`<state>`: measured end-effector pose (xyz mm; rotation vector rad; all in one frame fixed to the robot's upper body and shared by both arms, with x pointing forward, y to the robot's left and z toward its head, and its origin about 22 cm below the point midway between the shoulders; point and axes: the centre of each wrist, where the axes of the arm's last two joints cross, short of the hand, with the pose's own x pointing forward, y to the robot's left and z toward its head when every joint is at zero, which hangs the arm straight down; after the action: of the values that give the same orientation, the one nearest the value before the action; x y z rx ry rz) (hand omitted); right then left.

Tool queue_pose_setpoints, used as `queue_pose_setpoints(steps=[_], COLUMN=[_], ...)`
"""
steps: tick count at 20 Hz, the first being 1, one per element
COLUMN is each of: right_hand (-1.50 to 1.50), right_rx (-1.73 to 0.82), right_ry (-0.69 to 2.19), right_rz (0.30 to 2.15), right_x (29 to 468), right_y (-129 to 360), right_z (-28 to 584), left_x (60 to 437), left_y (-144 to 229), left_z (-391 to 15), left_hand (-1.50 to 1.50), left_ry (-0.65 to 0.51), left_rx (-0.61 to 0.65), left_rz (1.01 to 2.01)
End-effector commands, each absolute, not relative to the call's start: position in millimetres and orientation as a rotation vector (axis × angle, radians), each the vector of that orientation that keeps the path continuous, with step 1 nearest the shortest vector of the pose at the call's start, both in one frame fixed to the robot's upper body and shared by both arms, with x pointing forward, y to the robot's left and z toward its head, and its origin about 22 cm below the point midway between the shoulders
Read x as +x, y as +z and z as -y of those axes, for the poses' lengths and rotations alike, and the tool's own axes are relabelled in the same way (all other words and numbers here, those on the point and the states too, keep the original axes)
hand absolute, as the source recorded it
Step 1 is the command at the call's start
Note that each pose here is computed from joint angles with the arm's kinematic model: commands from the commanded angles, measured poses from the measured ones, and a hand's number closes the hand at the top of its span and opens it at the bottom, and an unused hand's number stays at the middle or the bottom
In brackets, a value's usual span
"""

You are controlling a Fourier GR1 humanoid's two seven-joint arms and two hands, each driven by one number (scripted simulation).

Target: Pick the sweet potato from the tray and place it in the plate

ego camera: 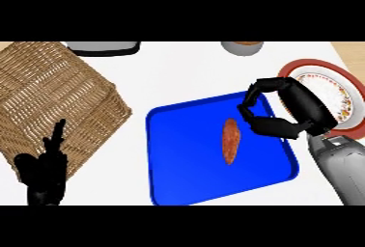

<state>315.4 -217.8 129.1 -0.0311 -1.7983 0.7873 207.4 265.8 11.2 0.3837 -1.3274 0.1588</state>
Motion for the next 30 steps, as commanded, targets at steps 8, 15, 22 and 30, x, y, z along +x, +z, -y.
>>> queue_pose_setpoints(steps=[8, 15, 22, 30], right_hand=[-1.50, -1.50, -1.50, -1.50], right_rx=[0.260, 0.017, -0.195, -0.147], right_ry=[0.217, 0.823, 1.110, 1.359], right_rz=[1.873, 1.789, 1.670, 1.333], right_x=[273.3, 284.9, 312.9, 325.4], right_y=[1.9, 11.4, 64.1, 62.5], right_z=[225.2, 261.6, 266.2, 243.1], left_x=[210.2, 214.2, 218.3, 222.2], left_y=[12.9, 23.4, 17.3, 26.7], left_z=[-250.9, -248.0, -256.6, -259.1], left_hand=[0.00, 0.00, 0.00, 0.00], left_ry=[0.031, 0.021, 0.017, -0.015], left_rx=[0.300, 0.271, 0.283, 0.279], left_rz=[1.301, 1.318, 1.303, 1.308])
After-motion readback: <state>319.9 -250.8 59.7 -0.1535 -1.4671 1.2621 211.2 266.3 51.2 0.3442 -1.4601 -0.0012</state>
